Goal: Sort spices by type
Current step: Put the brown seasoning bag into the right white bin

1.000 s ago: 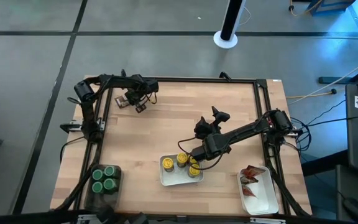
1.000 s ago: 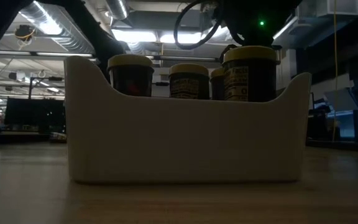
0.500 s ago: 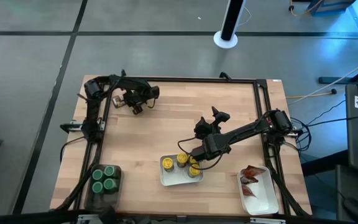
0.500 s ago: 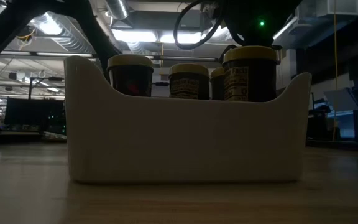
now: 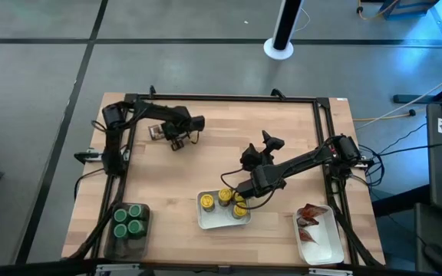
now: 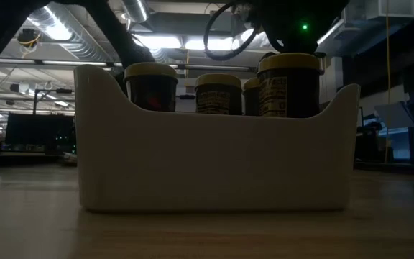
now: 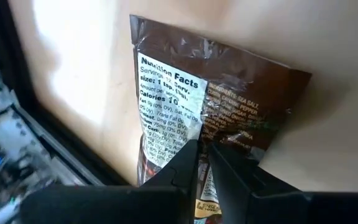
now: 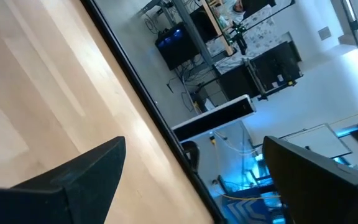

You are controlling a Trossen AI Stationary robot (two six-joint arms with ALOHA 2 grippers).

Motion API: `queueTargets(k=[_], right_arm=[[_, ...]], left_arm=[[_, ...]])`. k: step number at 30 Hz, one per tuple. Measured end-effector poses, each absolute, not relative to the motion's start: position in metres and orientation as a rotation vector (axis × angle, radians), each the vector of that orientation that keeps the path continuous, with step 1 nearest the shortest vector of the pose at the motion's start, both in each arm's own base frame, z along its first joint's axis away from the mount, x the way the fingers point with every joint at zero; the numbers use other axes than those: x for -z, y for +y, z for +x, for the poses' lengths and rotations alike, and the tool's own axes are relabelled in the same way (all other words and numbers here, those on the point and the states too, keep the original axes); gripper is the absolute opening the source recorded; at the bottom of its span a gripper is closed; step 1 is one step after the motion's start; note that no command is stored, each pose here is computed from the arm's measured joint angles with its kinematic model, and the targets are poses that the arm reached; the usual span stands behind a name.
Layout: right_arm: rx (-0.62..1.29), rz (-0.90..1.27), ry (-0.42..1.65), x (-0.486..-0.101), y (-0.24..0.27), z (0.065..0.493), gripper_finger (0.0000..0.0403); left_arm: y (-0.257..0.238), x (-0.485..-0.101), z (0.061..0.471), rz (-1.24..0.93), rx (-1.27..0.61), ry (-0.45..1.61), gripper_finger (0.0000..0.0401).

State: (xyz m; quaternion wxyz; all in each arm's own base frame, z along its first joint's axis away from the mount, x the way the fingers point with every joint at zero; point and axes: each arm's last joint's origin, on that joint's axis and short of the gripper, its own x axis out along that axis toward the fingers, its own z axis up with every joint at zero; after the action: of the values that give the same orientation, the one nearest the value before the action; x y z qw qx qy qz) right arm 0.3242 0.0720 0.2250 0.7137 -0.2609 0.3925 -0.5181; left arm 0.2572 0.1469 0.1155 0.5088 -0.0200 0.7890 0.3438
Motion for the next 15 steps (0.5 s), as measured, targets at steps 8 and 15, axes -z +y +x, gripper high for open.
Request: queueTargets(k=[8,15], right_arm=[[1.135,-0.623,0.904,-0.227,0.071,0.322,0.0379],[1.105,-0.685,0.948,-0.228,0.071,0.322,0.0379]], left_arm=[[0.108,-0.131,0.288,-0.062,-0.647,1.675,0.004],[0.081,-0.132,0.316,-0.071,-0.523,1.461,0.004]])
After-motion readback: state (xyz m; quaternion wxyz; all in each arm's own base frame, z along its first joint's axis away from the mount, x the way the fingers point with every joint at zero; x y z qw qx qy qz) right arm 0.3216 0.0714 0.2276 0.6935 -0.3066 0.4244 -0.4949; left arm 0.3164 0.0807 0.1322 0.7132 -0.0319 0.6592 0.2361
